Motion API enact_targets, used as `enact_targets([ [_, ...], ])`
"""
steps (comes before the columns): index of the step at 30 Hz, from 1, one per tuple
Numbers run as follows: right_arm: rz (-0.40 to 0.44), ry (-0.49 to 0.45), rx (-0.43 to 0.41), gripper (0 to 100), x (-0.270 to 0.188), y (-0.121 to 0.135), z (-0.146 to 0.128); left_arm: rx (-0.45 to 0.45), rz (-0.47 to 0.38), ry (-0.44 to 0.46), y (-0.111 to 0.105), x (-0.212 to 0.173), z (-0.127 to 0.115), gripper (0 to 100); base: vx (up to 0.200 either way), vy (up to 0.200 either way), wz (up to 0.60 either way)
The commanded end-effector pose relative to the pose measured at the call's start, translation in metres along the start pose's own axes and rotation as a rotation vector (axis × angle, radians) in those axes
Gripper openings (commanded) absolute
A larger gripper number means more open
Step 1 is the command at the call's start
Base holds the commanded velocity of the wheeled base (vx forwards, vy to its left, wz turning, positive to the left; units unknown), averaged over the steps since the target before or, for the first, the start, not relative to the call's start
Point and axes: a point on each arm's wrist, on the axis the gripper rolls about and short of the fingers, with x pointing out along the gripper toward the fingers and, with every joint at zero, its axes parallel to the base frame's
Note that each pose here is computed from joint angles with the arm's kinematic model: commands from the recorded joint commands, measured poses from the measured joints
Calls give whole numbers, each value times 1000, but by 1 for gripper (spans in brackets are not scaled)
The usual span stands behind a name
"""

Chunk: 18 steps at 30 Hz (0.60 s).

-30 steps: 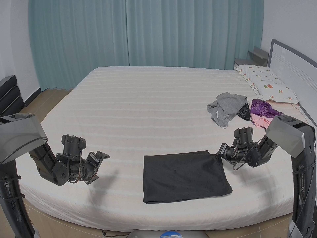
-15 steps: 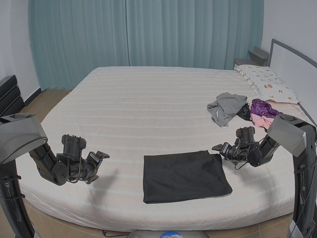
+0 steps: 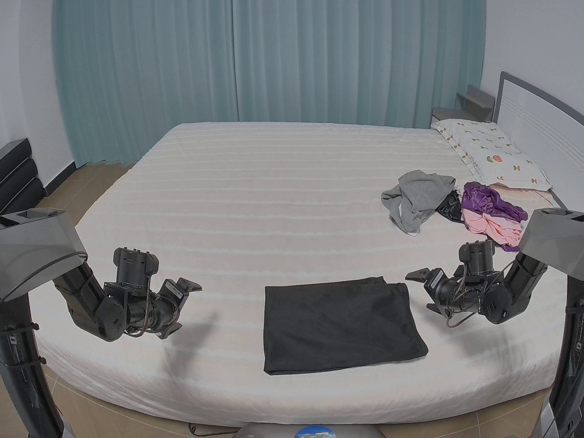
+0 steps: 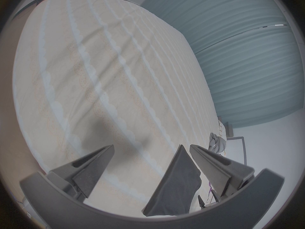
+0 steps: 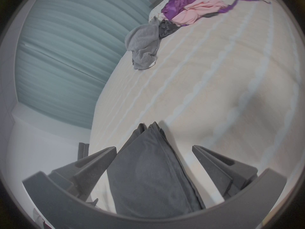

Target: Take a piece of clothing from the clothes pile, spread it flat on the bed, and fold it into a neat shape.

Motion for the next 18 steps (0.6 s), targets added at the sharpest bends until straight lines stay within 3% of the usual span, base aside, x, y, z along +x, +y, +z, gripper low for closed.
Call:
enact_targets([
  [1, 39, -21, 90, 100, -36, -5, -12, -8, -5, 0, -1, -3, 0, 100, 0, 0, 0],
  [3, 42, -22, 101, 100, -36, -6, -12, -9, -3, 2, -1, -3, 0, 100, 0, -200, 0],
  [4, 45, -26, 158, 100, -35, -10, -14, -10, 13, 11, 5, -5, -3, 100, 0, -200, 0],
  [18, 37, -13, 179, 100, -32, -16, -17, 13, 11, 35, 3, -6, -12, 100, 0, -200, 0],
])
